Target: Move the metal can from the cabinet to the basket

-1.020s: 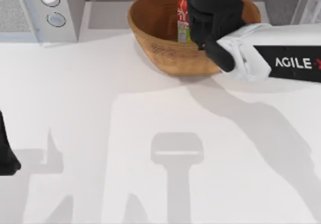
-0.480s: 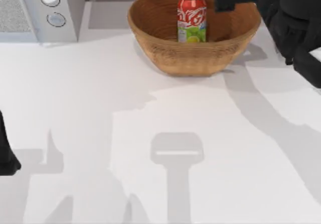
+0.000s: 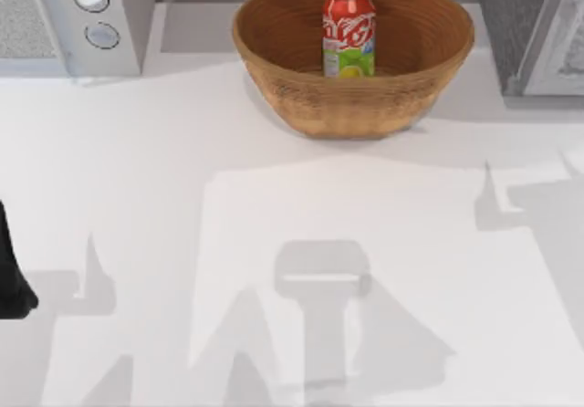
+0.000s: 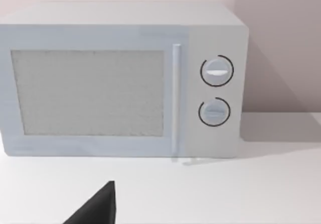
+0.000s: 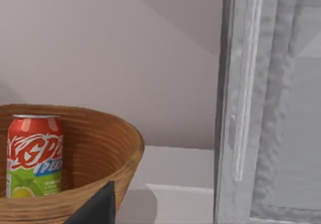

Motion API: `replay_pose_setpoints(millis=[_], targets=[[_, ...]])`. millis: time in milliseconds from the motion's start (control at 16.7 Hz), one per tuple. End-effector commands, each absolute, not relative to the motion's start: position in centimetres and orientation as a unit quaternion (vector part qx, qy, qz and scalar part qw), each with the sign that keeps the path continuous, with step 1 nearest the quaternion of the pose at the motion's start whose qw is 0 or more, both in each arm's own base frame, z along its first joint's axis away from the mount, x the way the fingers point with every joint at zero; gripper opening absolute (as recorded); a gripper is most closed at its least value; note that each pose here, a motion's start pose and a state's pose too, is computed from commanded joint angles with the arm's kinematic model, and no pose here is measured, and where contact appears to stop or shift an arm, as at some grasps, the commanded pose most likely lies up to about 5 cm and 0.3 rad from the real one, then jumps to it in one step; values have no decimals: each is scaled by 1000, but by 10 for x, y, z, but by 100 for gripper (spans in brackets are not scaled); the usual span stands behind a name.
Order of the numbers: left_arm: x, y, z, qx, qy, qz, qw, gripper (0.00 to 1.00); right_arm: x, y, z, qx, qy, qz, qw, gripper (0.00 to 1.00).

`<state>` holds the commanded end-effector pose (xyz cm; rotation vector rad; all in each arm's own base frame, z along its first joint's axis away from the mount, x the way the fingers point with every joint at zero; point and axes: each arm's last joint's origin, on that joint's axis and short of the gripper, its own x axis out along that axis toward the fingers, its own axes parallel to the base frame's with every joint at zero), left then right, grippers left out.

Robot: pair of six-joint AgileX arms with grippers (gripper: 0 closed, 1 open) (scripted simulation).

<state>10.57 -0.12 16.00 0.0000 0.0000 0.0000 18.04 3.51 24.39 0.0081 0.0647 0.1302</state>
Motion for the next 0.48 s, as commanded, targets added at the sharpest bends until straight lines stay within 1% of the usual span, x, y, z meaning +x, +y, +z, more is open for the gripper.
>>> replay_pose_setpoints(millis=[120, 240, 480], targets=[[106, -1, 160, 0, 0, 0, 1000, 100, 148, 21, 227, 6, 15, 56, 998, 100], [106, -1, 160, 0, 0, 0, 1000, 100, 127, 11, 207, 5, 4, 43, 999, 100], [106, -1, 160, 0, 0, 0, 1000, 100, 109, 2, 172, 2, 0, 14, 1000, 100]])
